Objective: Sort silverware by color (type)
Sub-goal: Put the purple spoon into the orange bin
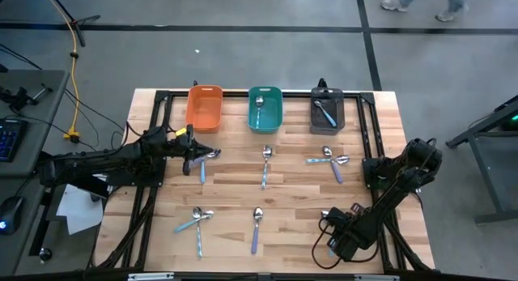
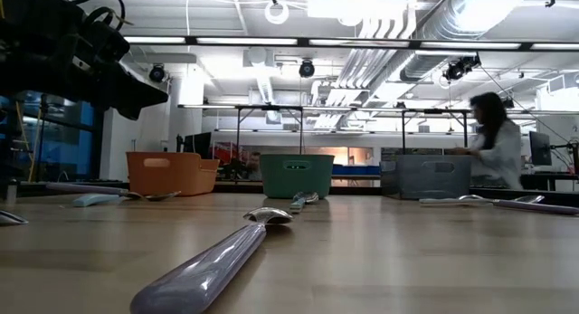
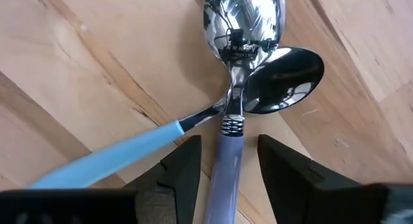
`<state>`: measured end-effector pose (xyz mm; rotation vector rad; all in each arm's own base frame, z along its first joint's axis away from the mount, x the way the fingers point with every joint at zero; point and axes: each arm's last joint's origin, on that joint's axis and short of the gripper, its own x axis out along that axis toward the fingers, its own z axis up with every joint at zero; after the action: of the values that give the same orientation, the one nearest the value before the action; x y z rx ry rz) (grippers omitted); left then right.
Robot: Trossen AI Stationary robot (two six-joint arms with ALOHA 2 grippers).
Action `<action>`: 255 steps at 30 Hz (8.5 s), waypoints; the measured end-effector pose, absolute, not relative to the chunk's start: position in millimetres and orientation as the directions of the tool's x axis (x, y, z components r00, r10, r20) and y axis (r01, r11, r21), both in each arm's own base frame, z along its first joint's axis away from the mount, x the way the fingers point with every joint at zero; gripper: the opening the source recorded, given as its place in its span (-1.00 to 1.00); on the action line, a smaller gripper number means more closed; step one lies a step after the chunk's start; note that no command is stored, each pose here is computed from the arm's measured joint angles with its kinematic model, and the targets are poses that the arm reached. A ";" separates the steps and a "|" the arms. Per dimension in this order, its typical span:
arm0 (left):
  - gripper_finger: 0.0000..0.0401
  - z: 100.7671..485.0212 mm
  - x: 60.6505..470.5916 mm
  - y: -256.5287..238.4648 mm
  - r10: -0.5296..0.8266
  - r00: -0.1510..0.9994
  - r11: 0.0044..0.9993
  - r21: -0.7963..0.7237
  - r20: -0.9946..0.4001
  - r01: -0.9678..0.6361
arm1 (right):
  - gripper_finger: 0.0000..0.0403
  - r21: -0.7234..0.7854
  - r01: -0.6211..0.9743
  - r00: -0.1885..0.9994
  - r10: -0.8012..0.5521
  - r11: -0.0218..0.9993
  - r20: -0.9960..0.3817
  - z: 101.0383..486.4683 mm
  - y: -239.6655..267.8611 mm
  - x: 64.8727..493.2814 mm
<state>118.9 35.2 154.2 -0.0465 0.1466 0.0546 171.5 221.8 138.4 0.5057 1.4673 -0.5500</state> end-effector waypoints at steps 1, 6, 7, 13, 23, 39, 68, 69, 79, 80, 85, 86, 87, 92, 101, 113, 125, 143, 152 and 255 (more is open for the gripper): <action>-1.00 153.8 118.8 35.2 0.051 0.987 0.997 -0.043 -0.151 -0.058 | -0.29 -0.012 0.630 0.026 -0.036 0.777 -0.999 138.4 221.4 172.3; -1.00 152.9 118.7 35.1 0.050 0.986 0.998 -0.041 -0.160 -0.057 | -0.29 -0.010 0.632 0.020 -0.029 0.775 -0.999 138.3 219.8 174.5; -1.00 152.9 118.7 35.1 0.050 0.986 0.998 -0.040 -0.160 -0.057 | -0.29 -0.010 0.629 0.019 -0.028 0.778 -0.999 138.3 219.8 174.6; -1.00 152.9 118.7 35.1 0.050 0.986 0.998 -0.021 -0.160 -0.054 | -0.29 -0.010 0.618 0.015 -0.025 0.786 -1.000 138.3 219.9 174.5; -1.00 152.9 118.7 35.1 0.050 0.986 0.998 -0.020 -0.160 -0.054 | -0.29 -0.008 0.615 0.015 -0.022 0.788 -1.000 138.1 220.0 174.7; -1.00 152.0 118.5 35.0 0.050 0.985 0.998 -0.023 -0.168 -0.054 | -0.47 0.000 0.612 0.019 -0.015 0.791 -1.000 138.0 220.7 175.2; -1.00 156.6 119.2 35.3 0.052 0.991 0.999 -0.007 -0.122 -0.053 | -0.97 -0.020 0.489 0.219 -0.145 0.872 -0.965 187.0 205.1 191.2; -1.00 157.1 119.2 35.3 0.052 0.992 0.999 -0.006 -0.117 -0.053 | -0.97 -0.028 0.471 0.244 -0.161 0.882 -0.956 187.8 201.6 195.7; -1.00 157.2 120.4 31.1 0.009 0.993 1.000 -0.009 -0.115 -0.010 | -0.98 -0.111 0.245 0.496 -0.222 0.963 -0.839 195.8 154.1 265.9; -1.00 157.3 120.7 29.9 -0.001 0.993 1.000 -0.006 -0.115 0.000 | -0.98 -0.112 0.217 0.529 -0.214 0.970 -0.821 196.3 148.8 273.8; -1.00 158.9 122.2 23.7 -0.051 0.994 0.998 0.030 -0.099 0.054 | -0.98 -0.153 0.114 0.679 -0.189 0.982 -0.710 191.5 115.6 304.9; -1.00 159.8 122.5 22.6 -0.060 0.994 0.997 0.034 -0.090 0.063 | -0.98 -0.166 0.105 0.705 -0.192 0.980 -0.682 189.3 108.0 309.1; -1.00 160.6 122.8 21.5 -0.069 0.994 0.997 0.036 -0.081 0.072 | -0.98 -0.182 0.102 0.730 -0.198 0.978 -0.654 186.9 100.4 312.4; -1.00 162.9 123.7 17.2 -0.097 0.993 0.994 0.039 -0.059 0.100 | -0.98 -0.194 0.084 0.868 -0.167 0.977 -0.467 181.2 62.1 324.8; -1.00 169.2 126.7 10.6 -0.144 0.989 0.989 0.032 0.007 0.144 | -0.98 -0.219 0.106 0.979 -0.140 0.970 -0.149 185.6 12.5 321.6; -0.68 167.2 140.2 -0.5 -0.080 0.997 0.997 -0.005 0.022 0.080 | -0.98 -0.275 0.118 0.981 -0.155 0.954 -0.119 187.8 5.4 321.4; -0.37 168.2 163.7 -3.9 -0.029 1.000 1.000 0.009 -0.012 0.029 | -0.98 -0.277 0.128 0.987 -0.150 0.952 -0.059 191.0 2.6 323.2; -0.18 167.7 226.0 -14.5 -0.004 0.999 0.997 0.083 -0.040 0.008 | -0.99 -0.250 0.123 0.990 -0.101 0.960 0.100 164.1 18.9 337.0; -0.12 167.1 262.7 -16.5 0.029 0.998 0.994 0.109 -0.064 -0.022 | -0.99 -0.204 0.070 0.987 -0.037 0.977 0.159 170.0 22.0 336.4; -0.73 209.6 163.7 184.5 0.364 0.259 0.634 0.034 -0.895 -0.772 | -0.89 -0.271 0.256 0.898 -0.332 0.928 -0.289 230.8 29.7 270.9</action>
<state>163.7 184.5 209.6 -0.4601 1.0480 0.8073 270.9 29.7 230.8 -0.2302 0.3380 -0.3068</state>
